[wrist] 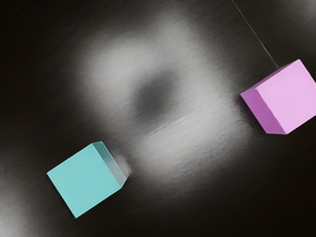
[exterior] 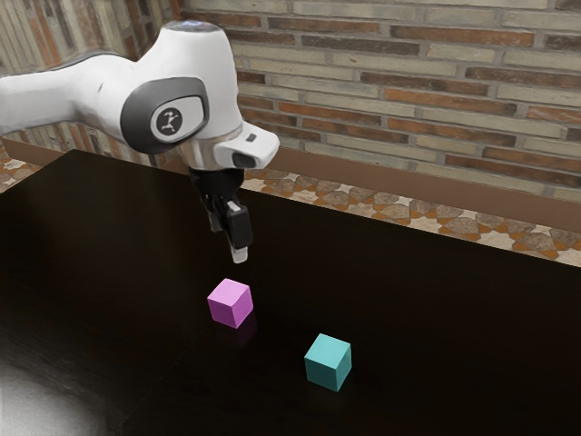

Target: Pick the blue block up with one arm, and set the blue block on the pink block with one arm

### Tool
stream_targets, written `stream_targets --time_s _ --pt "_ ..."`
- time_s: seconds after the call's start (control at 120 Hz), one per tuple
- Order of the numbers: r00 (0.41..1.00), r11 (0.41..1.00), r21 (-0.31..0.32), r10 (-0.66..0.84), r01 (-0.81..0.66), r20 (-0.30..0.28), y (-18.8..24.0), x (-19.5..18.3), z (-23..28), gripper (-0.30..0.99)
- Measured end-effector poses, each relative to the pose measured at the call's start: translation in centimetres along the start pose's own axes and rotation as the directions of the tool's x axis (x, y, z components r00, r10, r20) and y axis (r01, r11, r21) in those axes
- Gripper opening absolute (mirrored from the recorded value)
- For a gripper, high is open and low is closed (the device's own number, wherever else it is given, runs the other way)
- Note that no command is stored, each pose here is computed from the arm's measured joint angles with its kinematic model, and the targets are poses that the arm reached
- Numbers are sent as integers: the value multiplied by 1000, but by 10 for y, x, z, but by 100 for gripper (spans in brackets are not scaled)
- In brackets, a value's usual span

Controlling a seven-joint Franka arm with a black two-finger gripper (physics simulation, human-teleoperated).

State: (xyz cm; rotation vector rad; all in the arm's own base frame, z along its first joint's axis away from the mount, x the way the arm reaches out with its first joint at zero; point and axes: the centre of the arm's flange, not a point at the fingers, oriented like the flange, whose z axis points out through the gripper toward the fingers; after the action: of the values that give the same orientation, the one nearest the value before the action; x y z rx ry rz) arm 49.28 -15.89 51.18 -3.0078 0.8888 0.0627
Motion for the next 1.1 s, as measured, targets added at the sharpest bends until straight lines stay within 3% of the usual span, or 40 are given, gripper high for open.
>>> stream_targets --time_s 0.333,0.525,0.767,0.967,1.1 --pt "999 996 -80 -37 40 37 38 29 100 69" --pt "995 990 -104 -97 98 14 46 44 120 69" --pt "993 982 -147 -113 117 30 75 75 157 69" --pt "984 968 -181 -169 176 54 60 103 189 69" --pt "964 950 -171 -252 262 81 30 115 213 69"
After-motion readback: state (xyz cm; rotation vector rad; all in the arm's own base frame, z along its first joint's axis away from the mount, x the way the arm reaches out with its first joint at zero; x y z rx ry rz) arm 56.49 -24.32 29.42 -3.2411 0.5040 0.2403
